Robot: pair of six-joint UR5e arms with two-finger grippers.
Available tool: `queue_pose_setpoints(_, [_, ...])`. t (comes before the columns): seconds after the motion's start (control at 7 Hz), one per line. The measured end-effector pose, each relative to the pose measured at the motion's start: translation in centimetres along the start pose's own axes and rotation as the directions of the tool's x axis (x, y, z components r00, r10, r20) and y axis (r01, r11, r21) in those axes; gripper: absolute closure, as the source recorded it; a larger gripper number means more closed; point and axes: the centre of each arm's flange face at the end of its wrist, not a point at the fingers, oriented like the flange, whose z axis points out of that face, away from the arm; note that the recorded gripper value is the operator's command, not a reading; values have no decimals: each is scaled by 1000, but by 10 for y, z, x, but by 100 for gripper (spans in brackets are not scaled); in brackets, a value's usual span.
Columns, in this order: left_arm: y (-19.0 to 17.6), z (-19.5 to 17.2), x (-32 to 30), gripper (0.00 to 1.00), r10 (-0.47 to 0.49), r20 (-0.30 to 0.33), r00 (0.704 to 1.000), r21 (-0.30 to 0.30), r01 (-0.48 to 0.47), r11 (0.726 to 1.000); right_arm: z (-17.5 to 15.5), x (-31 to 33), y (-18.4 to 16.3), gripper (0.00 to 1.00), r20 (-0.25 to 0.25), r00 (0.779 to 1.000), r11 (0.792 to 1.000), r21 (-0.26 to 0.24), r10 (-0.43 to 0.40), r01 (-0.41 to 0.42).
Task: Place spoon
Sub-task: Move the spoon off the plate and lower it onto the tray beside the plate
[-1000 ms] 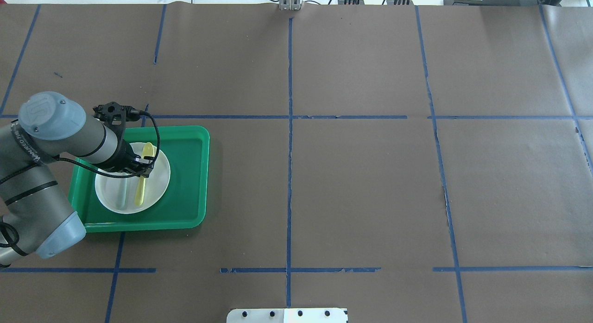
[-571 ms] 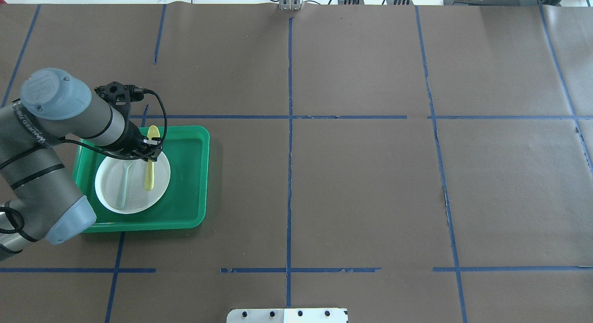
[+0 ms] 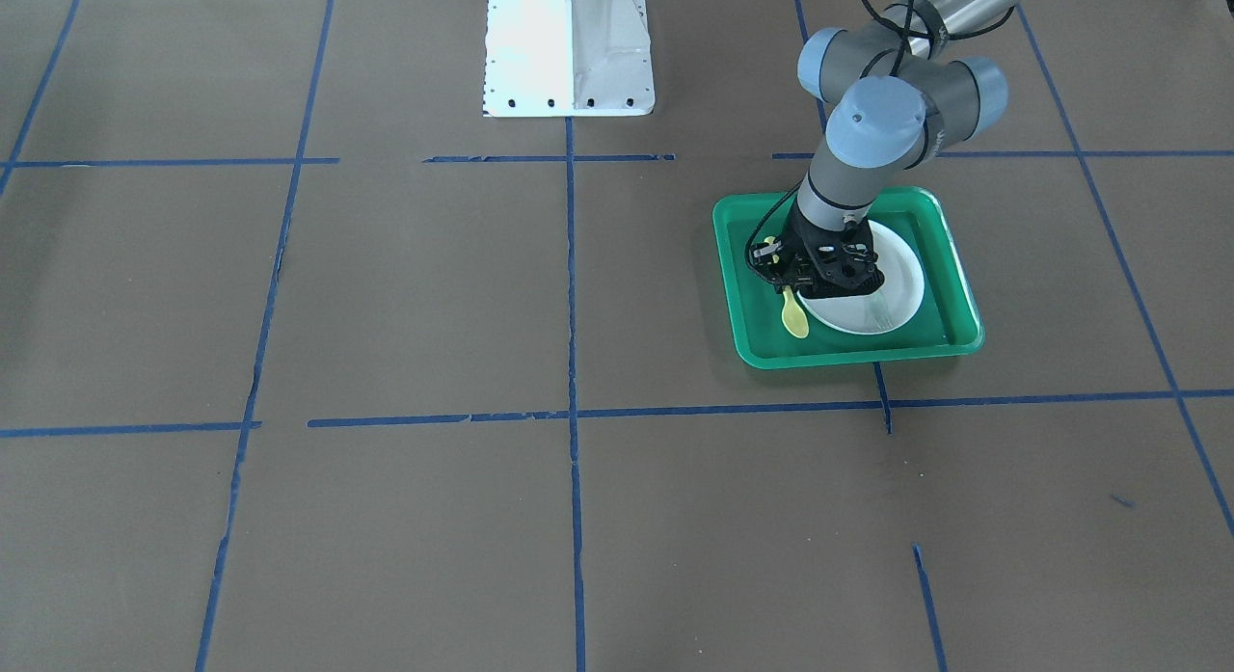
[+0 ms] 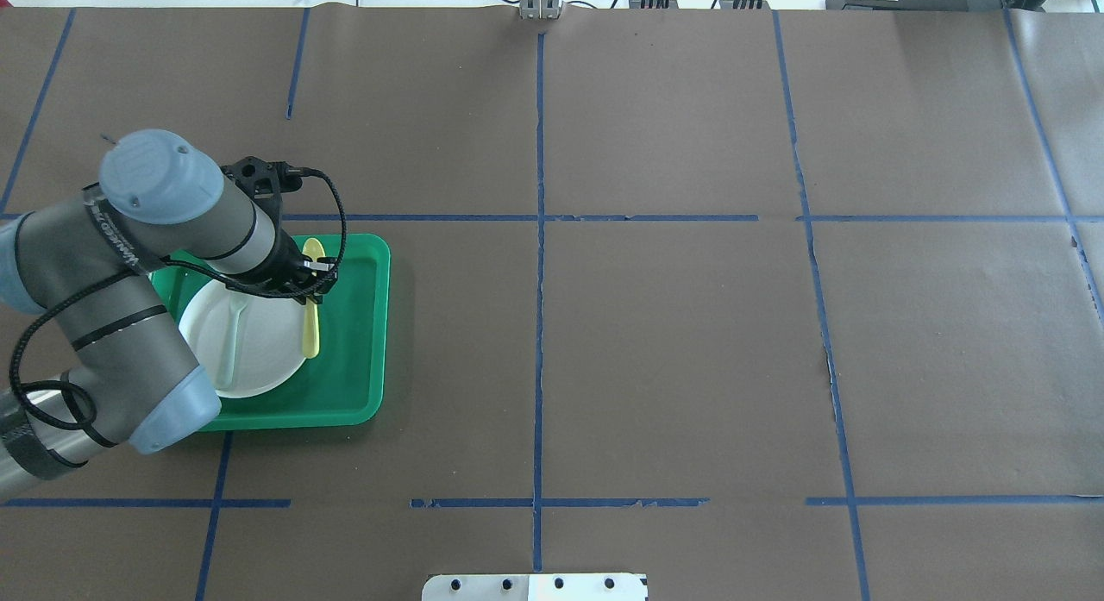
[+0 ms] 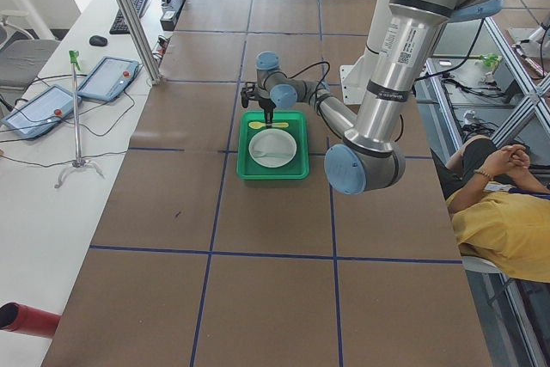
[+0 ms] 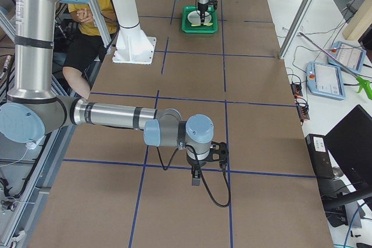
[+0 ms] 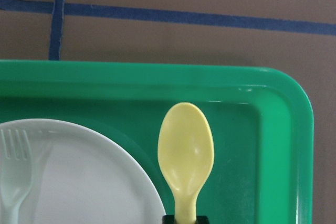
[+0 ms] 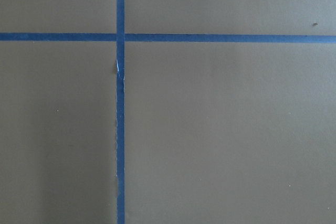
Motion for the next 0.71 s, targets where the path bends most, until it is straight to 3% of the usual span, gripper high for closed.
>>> queue_pose_setpoints(0.43, [-3, -22, 1, 0, 14, -32, 999, 24, -13, 1000, 0, 0, 0, 0, 0, 1000, 1000, 0, 0, 0])
queue_pose_setpoints(0.71, [-47, -68, -52, 0, 85, -8, 996, 83, -84, 993, 0, 0, 0, 0, 0, 1000, 1000, 1, -1, 1])
